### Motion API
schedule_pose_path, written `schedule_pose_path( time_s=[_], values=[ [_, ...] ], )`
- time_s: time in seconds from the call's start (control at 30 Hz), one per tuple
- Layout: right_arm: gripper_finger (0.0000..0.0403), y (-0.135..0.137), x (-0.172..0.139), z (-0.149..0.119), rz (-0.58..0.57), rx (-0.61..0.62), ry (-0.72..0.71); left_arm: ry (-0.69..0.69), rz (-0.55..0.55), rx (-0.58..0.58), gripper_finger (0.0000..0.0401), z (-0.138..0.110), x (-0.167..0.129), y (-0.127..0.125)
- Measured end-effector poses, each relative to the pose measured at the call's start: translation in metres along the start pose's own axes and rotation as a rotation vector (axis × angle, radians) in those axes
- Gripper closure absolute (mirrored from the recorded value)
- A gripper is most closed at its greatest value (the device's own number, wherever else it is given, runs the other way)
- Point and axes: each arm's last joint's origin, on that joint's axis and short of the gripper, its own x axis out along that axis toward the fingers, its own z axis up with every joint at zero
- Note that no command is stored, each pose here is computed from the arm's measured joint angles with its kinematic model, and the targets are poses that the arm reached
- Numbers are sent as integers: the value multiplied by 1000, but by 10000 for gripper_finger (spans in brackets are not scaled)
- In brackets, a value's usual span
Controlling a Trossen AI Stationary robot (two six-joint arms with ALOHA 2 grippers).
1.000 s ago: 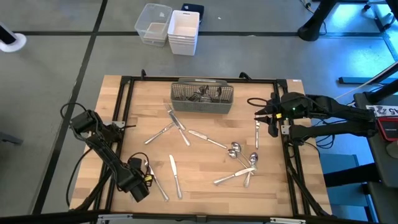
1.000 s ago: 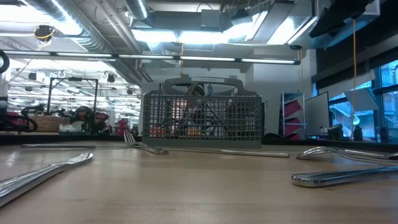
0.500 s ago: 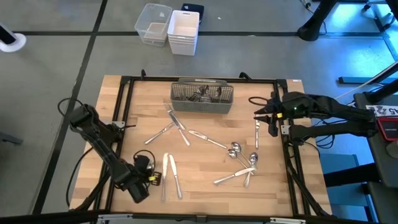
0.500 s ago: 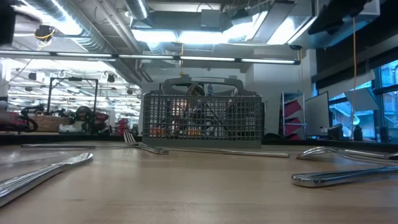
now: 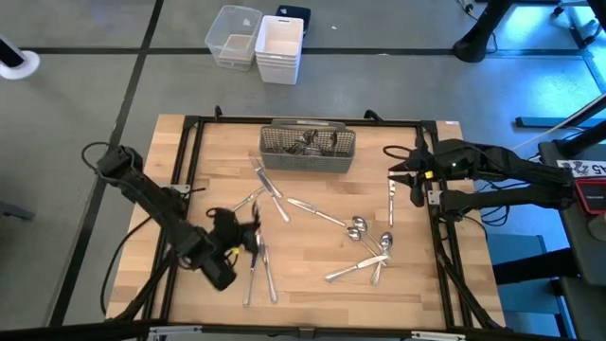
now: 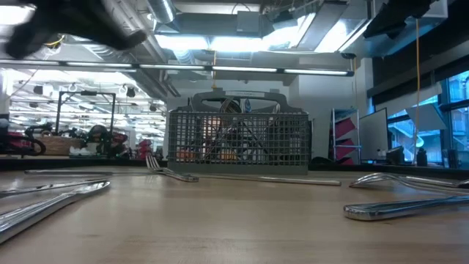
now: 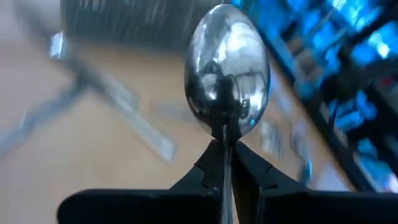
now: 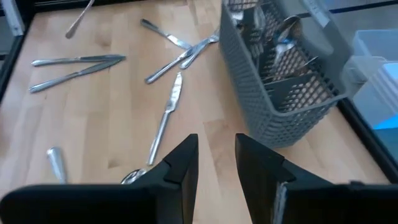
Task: Sort silverware
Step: Put the silver spoon into the gray silverware organizer
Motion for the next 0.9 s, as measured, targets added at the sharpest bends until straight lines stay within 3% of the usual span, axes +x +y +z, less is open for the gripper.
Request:
schedule_pose_path(
  time_s=[0.13, 0.33, 0.5, 0.63, 0.9],
  values=[
    [295, -1, -1, 4, -26, 4, -50, -191, 27, 78, 397, 20, 35, -13],
    [295, -1, -1, 7, -29, 7, -78, -309, 83, 218, 393, 64, 91, -40],
    [295, -1, 0, 7, -29, 7, -76, -375, -61, 356, 395, 119, 127, -60],
    [295, -1, 0, 7, -29, 7, -74, -455, -176, 426, 393, 155, 153, -57],
    [295, -1, 0, 7, -30, -18, -75, -459, -325, 505, 392, 169, 226, -26]
  ],
)
